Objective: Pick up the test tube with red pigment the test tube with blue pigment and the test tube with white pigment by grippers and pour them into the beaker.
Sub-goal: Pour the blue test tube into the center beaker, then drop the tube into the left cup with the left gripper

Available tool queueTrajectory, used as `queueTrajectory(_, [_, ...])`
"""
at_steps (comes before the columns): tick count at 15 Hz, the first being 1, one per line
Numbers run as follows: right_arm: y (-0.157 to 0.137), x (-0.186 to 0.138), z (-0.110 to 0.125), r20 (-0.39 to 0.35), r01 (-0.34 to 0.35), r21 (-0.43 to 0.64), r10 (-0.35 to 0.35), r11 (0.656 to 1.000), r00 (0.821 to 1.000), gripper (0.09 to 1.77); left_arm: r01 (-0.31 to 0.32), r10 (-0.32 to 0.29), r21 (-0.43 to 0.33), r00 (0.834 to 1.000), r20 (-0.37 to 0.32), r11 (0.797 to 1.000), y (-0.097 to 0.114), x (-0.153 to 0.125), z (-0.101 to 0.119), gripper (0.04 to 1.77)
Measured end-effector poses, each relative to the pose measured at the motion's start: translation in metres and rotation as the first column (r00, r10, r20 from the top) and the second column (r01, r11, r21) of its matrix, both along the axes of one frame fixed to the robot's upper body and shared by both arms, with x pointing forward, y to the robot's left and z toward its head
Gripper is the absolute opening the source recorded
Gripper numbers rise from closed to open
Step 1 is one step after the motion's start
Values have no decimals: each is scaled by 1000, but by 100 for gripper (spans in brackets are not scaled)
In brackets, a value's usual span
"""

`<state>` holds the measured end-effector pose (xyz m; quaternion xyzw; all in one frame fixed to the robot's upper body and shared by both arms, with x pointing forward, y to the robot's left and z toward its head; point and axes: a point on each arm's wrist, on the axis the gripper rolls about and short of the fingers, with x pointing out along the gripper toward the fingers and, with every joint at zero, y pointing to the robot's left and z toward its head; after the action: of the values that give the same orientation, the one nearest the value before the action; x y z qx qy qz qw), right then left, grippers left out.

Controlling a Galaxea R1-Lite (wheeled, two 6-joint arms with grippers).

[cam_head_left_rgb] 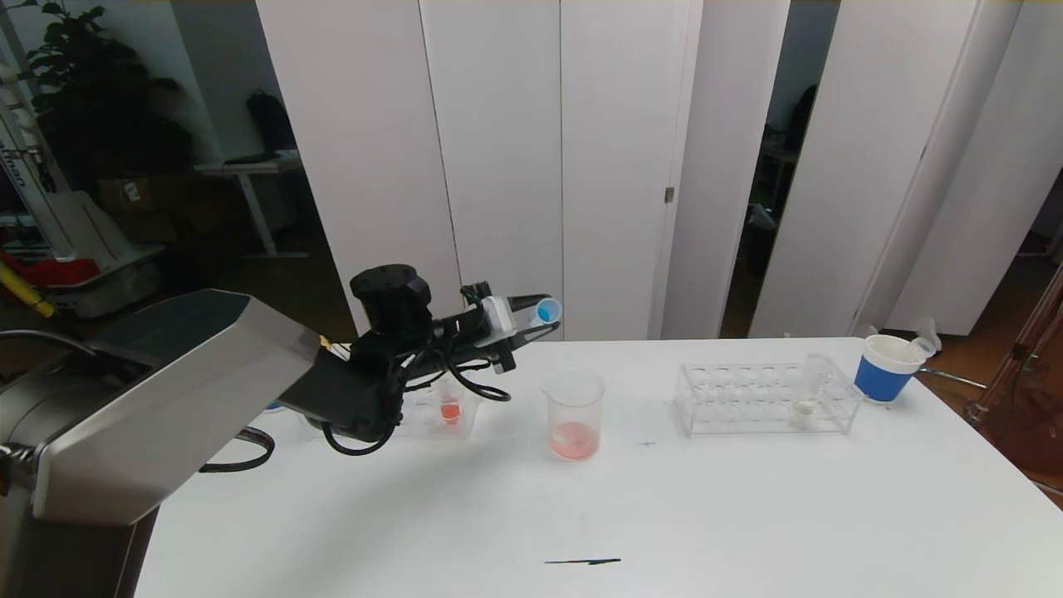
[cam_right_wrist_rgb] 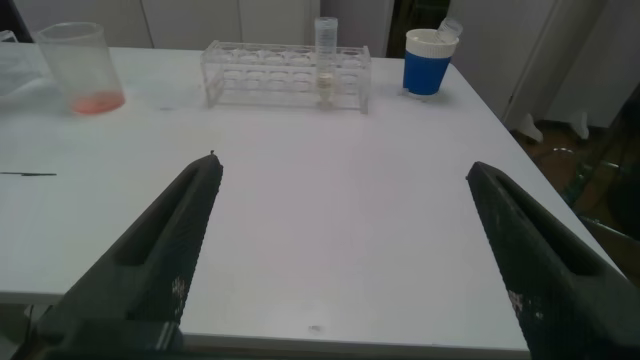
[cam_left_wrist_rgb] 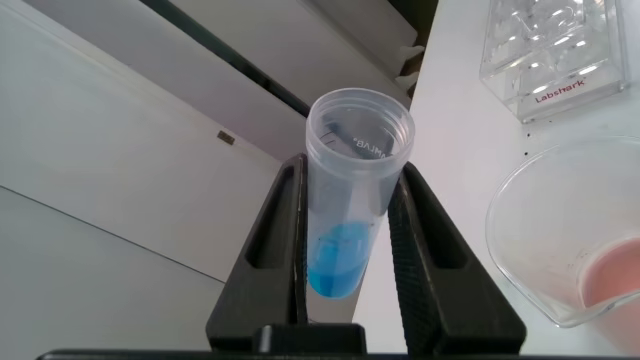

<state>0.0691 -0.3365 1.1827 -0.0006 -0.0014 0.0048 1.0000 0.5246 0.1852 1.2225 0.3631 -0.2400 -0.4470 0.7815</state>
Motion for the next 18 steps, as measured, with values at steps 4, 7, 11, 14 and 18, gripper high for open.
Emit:
queueTrajectory(4, [0, 0, 0, 0, 0, 0, 0, 1000, 1000, 175, -10, 7, 31, 996, 88, 999, 1, 2, -5, 57])
queueTrajectory(7, [0, 0, 0, 0, 0, 0, 0, 1000, 1000, 175, -23, 13, 57, 987, 159, 998, 3, 2, -4, 57])
queueTrajectory(11, [0, 0, 0, 0, 0, 0, 0, 1000, 1000, 175, -41, 18, 89, 969, 247, 995, 3, 2, -5, 57])
queueTrajectory(14, [0, 0, 0, 0, 0, 0, 0, 1000, 1000, 175, -58, 25, 110, 960, 280, 992, 3, 4, -9, 57])
queueTrajectory(18, [0, 0, 0, -1, 0, 0, 0, 1000, 1000, 175, -83, 35, 134, 944, 328, 988, 2, 6, -13, 57])
